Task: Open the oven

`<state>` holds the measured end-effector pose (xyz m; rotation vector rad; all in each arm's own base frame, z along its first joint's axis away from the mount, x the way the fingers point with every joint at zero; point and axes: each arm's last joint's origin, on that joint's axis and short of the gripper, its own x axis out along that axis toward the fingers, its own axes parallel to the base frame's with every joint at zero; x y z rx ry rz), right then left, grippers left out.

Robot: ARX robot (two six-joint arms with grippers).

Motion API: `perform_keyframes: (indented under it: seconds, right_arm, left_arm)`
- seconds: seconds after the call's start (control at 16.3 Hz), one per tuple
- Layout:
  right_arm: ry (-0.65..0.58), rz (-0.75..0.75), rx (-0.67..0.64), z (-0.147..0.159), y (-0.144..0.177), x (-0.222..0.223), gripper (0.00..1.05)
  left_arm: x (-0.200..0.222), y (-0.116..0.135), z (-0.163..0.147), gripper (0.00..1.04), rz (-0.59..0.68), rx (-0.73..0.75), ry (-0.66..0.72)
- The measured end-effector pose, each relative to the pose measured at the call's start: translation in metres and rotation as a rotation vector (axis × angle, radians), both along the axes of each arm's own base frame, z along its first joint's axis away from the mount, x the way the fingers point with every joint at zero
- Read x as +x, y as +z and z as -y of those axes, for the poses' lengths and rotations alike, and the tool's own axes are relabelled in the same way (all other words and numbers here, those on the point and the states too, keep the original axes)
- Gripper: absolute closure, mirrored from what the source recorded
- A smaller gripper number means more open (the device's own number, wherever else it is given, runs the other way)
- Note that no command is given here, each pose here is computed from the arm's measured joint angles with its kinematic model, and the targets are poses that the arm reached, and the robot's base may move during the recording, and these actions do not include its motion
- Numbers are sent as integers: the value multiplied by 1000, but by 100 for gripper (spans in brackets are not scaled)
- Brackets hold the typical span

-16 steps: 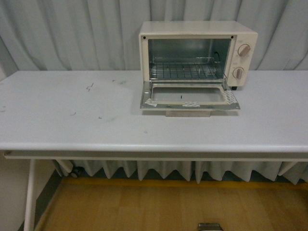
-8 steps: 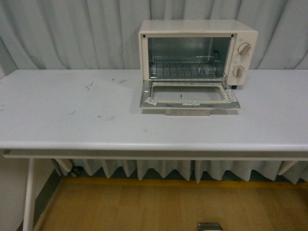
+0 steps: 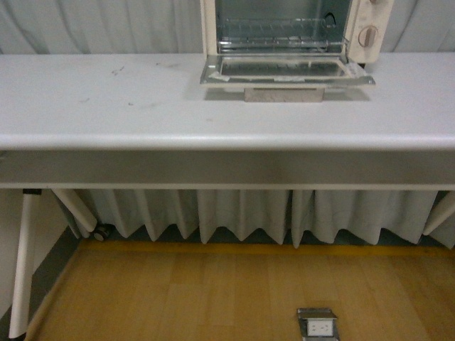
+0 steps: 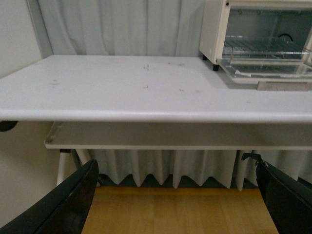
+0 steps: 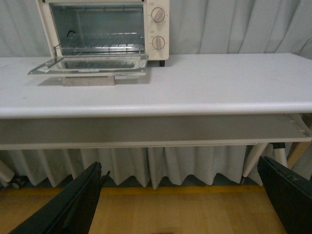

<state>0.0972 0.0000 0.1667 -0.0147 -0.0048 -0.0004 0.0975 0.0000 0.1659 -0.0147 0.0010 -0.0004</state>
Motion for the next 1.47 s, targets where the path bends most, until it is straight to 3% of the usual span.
perform_keyframes:
  seconds: [1.47]
  right_arm:
    - [0,-2,0,0,0,0,6]
  left_arm:
    - [0,0,0,7,-2,0,0]
